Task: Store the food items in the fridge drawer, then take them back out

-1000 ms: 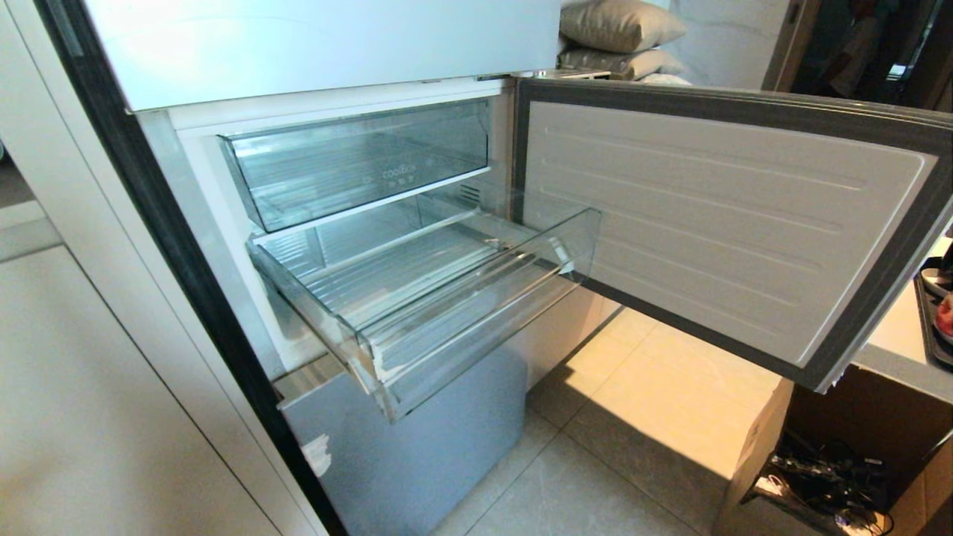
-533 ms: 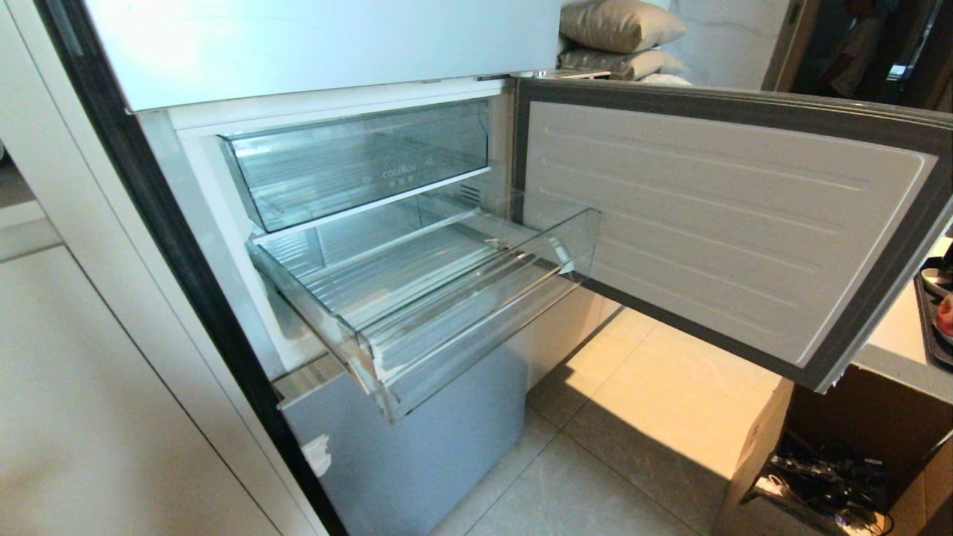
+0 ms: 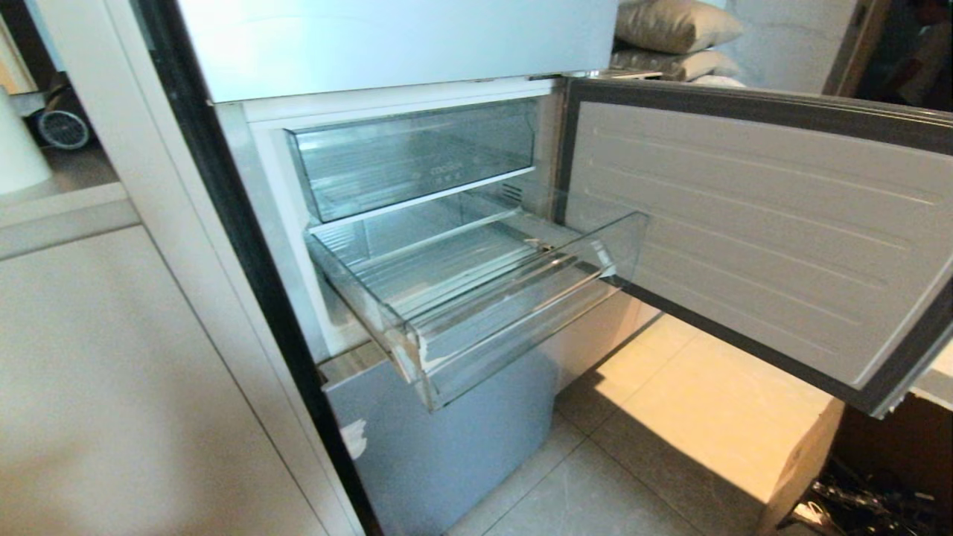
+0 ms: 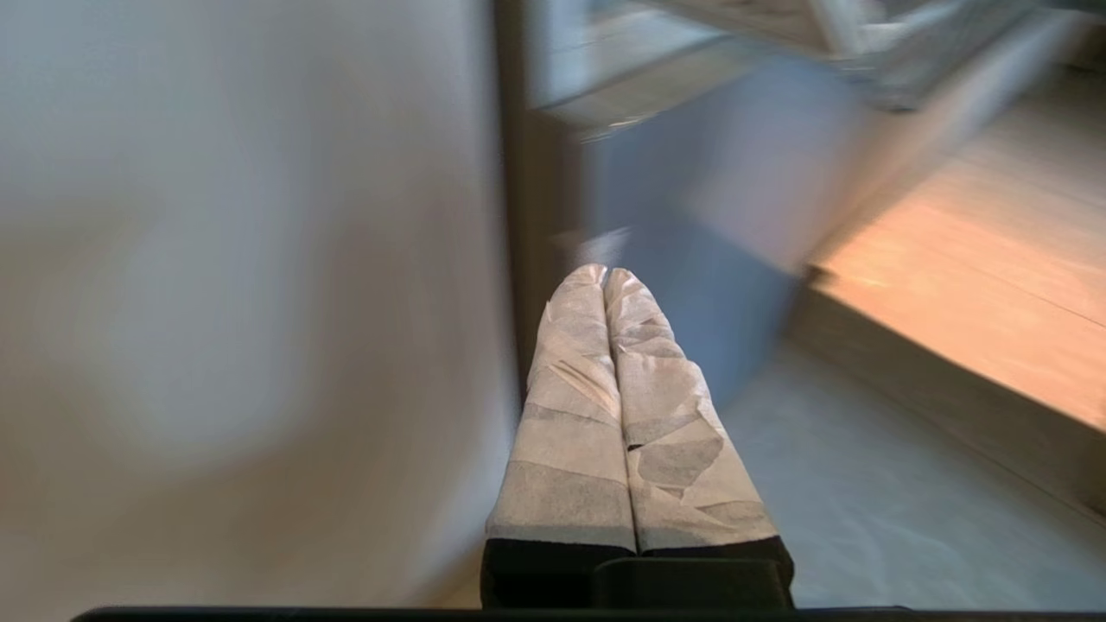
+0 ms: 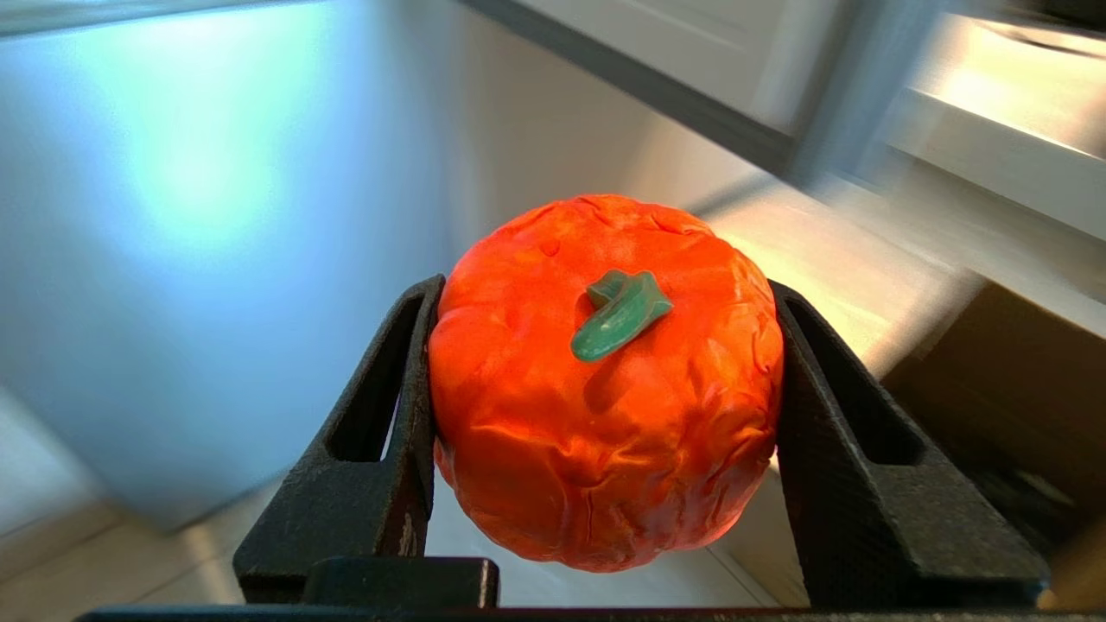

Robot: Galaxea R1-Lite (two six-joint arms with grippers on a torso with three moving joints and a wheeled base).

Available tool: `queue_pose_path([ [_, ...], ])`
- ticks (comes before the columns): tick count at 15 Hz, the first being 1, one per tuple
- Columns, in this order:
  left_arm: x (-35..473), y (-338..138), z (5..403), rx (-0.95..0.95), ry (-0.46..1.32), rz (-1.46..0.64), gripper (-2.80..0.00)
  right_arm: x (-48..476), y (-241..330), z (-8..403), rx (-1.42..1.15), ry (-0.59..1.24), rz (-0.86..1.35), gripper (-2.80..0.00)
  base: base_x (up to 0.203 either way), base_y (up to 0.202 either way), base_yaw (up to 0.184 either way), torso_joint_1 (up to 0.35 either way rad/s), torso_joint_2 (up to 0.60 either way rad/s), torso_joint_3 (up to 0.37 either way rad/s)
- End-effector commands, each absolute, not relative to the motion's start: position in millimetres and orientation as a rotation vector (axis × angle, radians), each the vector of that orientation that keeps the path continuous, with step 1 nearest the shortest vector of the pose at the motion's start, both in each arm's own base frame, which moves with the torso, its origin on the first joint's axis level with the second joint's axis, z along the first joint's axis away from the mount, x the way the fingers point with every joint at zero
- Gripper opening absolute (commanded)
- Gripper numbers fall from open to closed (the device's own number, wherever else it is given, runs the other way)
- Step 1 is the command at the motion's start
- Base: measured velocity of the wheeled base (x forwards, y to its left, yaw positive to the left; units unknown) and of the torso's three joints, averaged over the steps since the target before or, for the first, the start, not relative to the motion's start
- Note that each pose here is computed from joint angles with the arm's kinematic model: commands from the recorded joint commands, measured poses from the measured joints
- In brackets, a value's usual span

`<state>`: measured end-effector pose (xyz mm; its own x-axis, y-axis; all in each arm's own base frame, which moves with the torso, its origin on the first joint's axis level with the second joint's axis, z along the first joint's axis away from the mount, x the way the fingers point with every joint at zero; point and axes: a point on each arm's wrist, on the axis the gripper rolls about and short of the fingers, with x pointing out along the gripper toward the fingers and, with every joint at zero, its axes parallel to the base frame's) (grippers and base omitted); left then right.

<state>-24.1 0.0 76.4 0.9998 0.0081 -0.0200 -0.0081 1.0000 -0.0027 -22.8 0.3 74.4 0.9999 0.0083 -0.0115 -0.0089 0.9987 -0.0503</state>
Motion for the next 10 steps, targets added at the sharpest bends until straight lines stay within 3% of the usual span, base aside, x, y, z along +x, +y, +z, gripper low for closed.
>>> queue_pose_path([
  [1,-24.1,0.0,76.4,-0.003,0.020,0.008,-2.80,-22.8,0.3,74.4,-0.051,0.011,0.009,-2.80,0.004,-0.008,0.172,0.002,0.00,0.002],
  [5,-24.0,0.0,76.4,-0.003,0.021,0.009,-2.80,-22.8,0.4,74.4,-0.055,0.010,0.011,-2.80,0.001,-0.004,0.141,0.003,0.00,0.005],
  [10,-24.1,0.0,76.4,-0.003,0.020,0.009,-2.80,-22.8,0.4,74.5,-0.040,0.009,0.011,-2.80,0.000,0.000,0.000,0.000,0.00,0.000],
])
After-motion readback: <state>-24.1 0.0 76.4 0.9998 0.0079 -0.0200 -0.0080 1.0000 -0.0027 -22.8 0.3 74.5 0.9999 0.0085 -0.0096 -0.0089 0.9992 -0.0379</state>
